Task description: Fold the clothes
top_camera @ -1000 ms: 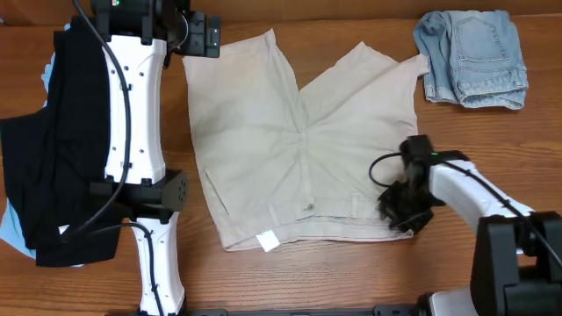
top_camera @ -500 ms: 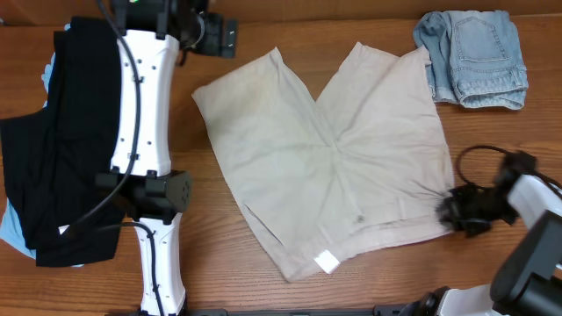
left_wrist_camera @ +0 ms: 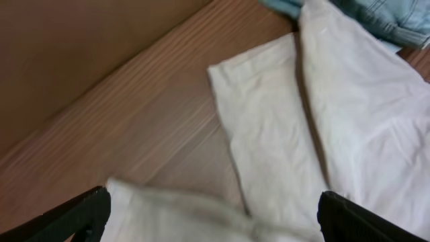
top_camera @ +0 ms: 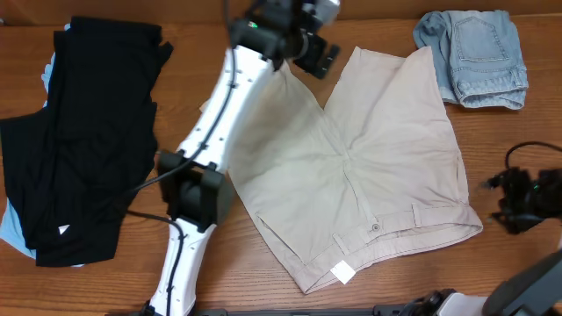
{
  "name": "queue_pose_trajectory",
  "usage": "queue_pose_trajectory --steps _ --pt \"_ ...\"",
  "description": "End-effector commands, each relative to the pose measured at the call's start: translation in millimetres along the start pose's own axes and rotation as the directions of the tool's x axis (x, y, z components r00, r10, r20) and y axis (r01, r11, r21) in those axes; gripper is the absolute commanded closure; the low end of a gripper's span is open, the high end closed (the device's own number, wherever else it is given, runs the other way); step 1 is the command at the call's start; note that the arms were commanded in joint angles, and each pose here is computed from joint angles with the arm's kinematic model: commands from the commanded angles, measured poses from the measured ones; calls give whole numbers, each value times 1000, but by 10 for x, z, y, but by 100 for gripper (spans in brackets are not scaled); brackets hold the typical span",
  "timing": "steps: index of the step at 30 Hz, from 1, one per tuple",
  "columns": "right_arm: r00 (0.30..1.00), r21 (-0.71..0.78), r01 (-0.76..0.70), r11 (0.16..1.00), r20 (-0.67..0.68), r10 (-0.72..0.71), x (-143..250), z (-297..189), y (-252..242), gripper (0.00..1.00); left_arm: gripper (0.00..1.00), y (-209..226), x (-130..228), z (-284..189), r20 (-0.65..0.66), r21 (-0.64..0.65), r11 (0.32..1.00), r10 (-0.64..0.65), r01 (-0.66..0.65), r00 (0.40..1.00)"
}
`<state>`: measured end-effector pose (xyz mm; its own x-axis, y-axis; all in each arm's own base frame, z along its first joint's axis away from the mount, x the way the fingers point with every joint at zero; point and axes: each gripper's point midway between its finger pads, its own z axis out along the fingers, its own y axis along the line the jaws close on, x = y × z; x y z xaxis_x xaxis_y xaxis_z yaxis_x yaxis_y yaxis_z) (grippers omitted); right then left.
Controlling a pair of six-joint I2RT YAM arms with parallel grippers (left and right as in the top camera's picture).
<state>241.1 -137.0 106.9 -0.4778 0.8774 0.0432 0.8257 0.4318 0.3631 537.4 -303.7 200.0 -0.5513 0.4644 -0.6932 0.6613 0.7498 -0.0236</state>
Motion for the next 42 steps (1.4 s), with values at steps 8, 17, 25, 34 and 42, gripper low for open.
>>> queue_pose_trajectory --steps 8,17,25,34,42 --pt "952 -92 198 976 257 -169 -20 -773 495 22 0 -425 453 1098 -22 140 975 179 -175 984" --pt "952 -91 199 976 254 -170 11 -784 492 21 5 -390 916 1665 -131 25 972 234 -232 963" --pt "943 -82 235 969 259 -207 7 -786 494 21 5 100 1296 1785 -281 -189 948 197 -256 939" --pt "941 -80 242 967 261 -214 4 -787 496 21 2 873 1853 1414 -447 -435 890 -80 -139 891" --pt "941 -92 251 964 256 -221 23 -778 528 21 0 1225 2479 1047 -545 -464 884 -337 58 767"
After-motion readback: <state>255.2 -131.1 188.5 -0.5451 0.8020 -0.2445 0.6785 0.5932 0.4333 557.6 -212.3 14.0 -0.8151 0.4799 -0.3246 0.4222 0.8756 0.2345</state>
